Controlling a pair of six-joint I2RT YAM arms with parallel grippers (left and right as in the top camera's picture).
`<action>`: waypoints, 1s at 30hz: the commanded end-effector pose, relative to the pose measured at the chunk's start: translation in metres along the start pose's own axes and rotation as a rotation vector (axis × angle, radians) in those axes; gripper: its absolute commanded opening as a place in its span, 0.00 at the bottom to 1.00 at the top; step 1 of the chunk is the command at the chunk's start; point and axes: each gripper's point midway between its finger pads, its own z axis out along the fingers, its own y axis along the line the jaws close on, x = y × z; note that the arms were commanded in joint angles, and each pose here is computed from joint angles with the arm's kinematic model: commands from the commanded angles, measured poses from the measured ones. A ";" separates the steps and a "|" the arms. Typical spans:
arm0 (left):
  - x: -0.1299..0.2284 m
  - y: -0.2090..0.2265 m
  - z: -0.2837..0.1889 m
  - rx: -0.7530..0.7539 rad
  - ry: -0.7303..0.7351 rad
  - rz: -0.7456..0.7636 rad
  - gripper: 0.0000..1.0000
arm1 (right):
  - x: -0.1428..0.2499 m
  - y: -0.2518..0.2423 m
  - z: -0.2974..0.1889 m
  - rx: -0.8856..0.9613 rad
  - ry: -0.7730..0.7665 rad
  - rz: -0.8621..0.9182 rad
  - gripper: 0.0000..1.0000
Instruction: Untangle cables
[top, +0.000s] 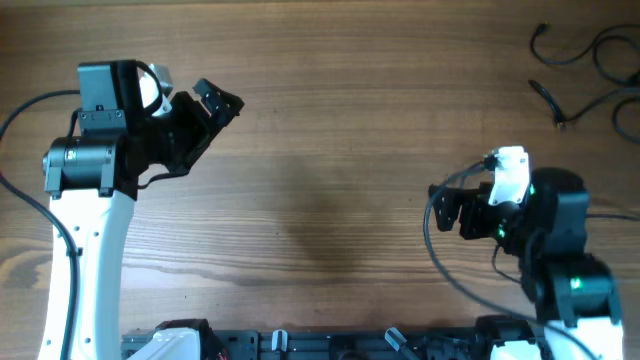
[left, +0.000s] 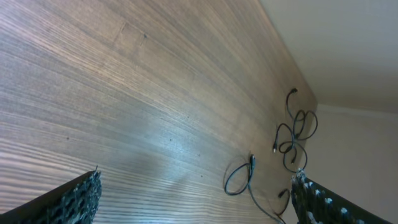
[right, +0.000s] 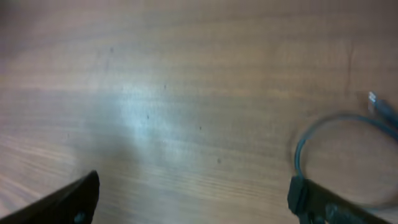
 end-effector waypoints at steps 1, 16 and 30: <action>0.000 0.000 0.001 -0.003 -0.001 0.026 1.00 | 0.006 0.010 0.003 -0.066 -0.090 -0.186 1.00; 0.000 0.000 0.001 -0.003 -0.001 0.026 1.00 | -0.016 0.017 -0.047 0.007 -0.503 -0.401 0.99; 0.000 0.000 0.001 -0.003 -0.001 0.026 1.00 | -0.004 0.006 -0.036 0.020 -0.658 -0.373 1.00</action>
